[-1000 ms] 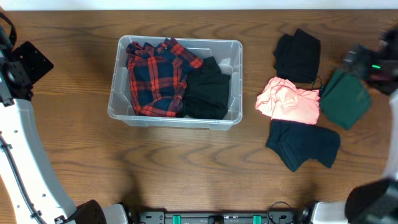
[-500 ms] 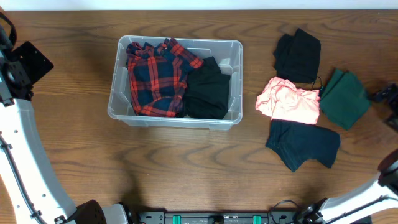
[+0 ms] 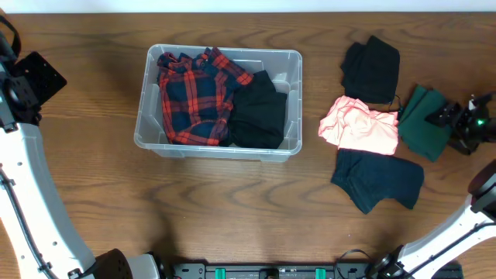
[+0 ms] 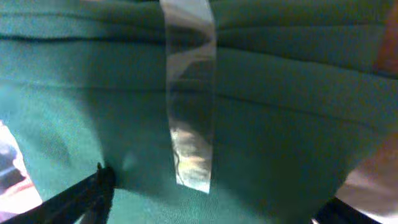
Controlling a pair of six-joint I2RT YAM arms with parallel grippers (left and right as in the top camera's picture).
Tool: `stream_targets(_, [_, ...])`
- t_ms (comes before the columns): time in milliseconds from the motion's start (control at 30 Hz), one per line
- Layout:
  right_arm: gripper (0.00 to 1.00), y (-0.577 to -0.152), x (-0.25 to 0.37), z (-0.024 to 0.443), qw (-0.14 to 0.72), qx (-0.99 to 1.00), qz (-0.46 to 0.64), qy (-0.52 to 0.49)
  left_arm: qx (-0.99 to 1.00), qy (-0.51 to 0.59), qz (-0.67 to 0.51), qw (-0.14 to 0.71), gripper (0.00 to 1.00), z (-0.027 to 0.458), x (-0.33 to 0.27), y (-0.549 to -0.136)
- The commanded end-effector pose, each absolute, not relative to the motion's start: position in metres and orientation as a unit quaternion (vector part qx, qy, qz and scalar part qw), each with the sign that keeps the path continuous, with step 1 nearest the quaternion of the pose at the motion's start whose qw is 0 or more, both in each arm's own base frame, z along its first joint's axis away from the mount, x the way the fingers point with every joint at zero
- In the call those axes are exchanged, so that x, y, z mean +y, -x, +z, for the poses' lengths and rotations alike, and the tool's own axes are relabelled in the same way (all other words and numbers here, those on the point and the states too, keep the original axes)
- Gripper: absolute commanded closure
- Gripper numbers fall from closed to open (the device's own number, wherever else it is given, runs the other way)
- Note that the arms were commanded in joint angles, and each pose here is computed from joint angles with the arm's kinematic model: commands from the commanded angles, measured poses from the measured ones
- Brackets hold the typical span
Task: Pack container
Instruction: 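Reach the right gripper to the dark green cloth and grasp it, then carry the green cloth with the right gripper and drop into bin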
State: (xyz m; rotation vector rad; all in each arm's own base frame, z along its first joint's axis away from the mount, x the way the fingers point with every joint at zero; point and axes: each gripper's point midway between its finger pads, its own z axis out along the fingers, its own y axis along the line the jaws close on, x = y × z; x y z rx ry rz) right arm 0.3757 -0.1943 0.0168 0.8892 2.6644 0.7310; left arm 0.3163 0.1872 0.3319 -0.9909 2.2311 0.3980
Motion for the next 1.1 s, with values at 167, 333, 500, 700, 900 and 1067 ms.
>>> stream_targets(167, [0.67,-0.376,-0.191,-0.005,0.084,0.932,0.195,-0.294,0.850,0.383,0.159,0.324,0.02,0.330,0.191,-0.315])
stream_targets(333, [0.92,-0.377,-0.190,0.004,0.091,0.931,0.198,-0.293,0.850,0.383,0.159,0.324,0.02,0.330,0.191,-0.315])
stream_targets(500, [0.99,-0.403,-0.160,0.082,0.182,0.898,0.304,-0.260,0.850,0.383,0.159,0.324,0.02,0.330,0.191,-0.315])
stream_targets(700, [0.99,-0.417,-0.098,0.203,0.292,0.862,0.381,-0.161,0.850,0.383,0.159,0.324,0.02,0.330,0.191,-0.315])
stream_targets(900, [0.99,-0.422,-0.003,0.275,0.343,0.850,0.399,-0.027,0.850,0.383,0.159,0.324,0.02,0.330,0.191,-0.315])
stream_targets(1067, [0.99,-0.427,0.100,0.310,0.342,0.806,0.475,0.083,0.850,0.383,0.159,0.324,0.02,0.330,0.191,-0.315])
